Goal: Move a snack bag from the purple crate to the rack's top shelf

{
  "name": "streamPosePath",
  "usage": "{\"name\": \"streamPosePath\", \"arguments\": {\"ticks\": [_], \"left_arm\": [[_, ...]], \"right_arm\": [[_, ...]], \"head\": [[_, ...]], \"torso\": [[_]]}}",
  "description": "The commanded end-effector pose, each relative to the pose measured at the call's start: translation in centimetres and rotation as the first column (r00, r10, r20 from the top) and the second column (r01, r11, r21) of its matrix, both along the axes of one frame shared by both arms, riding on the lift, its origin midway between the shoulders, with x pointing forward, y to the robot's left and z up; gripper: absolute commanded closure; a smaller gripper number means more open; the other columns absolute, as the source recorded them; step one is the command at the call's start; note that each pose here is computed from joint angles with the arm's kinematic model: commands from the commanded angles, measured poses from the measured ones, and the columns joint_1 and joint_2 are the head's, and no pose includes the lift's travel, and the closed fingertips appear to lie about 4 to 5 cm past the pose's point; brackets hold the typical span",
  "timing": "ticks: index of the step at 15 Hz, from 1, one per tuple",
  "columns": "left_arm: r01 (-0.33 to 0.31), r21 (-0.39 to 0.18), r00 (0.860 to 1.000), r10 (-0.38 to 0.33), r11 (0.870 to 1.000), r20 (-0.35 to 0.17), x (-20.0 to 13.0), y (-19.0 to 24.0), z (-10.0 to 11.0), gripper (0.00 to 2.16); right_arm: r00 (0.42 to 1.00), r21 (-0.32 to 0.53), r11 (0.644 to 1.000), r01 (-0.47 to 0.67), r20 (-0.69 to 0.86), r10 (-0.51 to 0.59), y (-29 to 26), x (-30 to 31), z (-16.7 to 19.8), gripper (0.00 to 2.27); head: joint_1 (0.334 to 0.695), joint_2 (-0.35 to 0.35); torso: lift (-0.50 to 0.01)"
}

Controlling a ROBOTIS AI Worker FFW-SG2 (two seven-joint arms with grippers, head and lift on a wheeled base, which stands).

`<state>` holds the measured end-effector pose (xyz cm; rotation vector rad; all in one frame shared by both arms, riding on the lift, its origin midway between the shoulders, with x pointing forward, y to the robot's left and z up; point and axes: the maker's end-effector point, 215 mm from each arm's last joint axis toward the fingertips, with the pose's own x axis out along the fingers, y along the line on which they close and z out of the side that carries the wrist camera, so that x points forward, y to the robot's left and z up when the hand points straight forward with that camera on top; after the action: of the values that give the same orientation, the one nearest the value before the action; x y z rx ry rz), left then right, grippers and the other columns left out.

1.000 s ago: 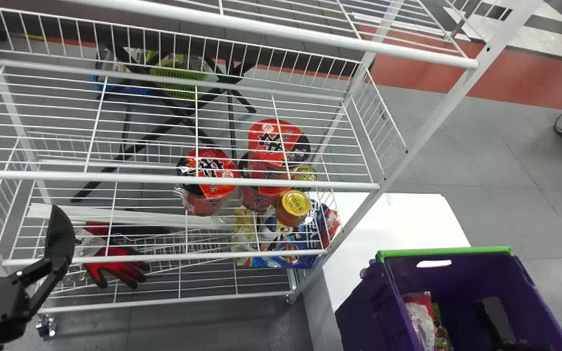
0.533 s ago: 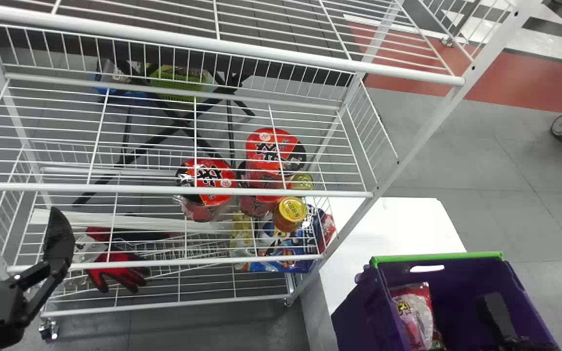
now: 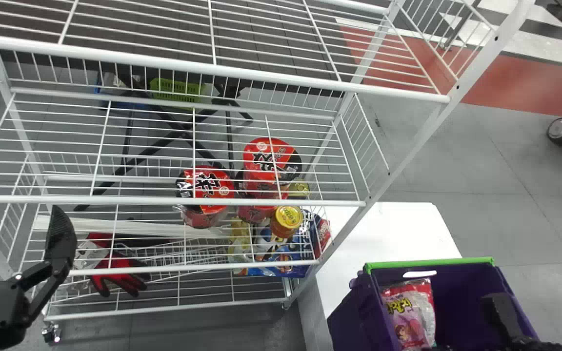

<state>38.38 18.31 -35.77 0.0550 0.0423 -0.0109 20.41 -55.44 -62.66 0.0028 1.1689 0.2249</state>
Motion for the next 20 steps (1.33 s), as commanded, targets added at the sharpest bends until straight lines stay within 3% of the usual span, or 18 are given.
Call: {"name": "streamPosePath", "arguments": {"ticks": [1, 20], "left_arm": [[0.002, 0.001, 1.0, -0.002, 1.0, 0.001, 0.1, -0.1, 0.0, 0.13], [0.009, -0.002, 1.0, -0.009, 1.0, 0.002, 0.0, -0.7, 0.1, 0.13]], "right_arm": [[1.0, 0.001, 1.0, 0.007, 0.0, -0.007, -0.4, -0.4, 0.3, 1.96], [0.992, 0.088, 0.995, 0.046, 0.113, -0.056, 0.0, 0.5, 4.7, 1.96]], "head": [[0.695, -0.35], [0.695, -0.35]], "torso": [[-0.298], [-0.223]]}}
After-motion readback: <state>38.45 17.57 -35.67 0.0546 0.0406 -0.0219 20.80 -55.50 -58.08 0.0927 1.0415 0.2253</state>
